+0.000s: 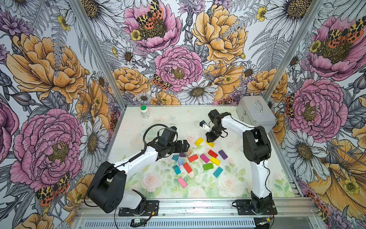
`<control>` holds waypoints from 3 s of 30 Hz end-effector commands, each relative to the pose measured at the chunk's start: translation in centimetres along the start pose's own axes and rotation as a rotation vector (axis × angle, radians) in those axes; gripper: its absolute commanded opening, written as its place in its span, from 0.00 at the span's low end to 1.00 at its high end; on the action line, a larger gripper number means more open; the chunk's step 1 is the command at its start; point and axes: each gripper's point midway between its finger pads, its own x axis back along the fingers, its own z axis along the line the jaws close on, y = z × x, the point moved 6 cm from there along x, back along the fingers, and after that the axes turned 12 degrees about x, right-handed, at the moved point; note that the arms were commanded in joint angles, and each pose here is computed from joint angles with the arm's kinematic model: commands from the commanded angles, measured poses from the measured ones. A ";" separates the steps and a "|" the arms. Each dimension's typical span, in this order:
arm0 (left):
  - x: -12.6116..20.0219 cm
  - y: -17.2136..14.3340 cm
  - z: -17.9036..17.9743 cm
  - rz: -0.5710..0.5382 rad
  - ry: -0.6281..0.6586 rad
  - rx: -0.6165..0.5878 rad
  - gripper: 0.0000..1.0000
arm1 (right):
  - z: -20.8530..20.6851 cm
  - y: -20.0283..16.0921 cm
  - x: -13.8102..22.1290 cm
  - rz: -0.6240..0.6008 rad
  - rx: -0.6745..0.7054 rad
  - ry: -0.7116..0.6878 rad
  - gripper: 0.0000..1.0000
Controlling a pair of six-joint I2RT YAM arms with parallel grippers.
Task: Assemble a piece of candy with building blocks
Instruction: Place the building block at the center of the board, then adjust the building block at the center of the board.
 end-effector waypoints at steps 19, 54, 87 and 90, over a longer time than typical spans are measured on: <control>0.3 1.5 -2.2 -0.033 -0.053 -0.043 0.99 | -2.1 -0.4 0.8 -0.020 -0.033 -0.023 0.00; 0.2 1.1 -2.1 -0.040 -0.058 -0.055 0.99 | -1.9 -0.3 4.4 -0.161 -0.106 -0.124 1.00; 1.0 1.5 -1.5 -0.067 -0.056 -0.044 0.99 | -1.8 -1.5 0.0 0.052 -0.075 -0.267 0.09; 1.1 1.6 -1.2 -0.072 -0.052 -0.038 0.99 | -1.5 -1.0 0.6 0.089 -0.044 -0.413 0.06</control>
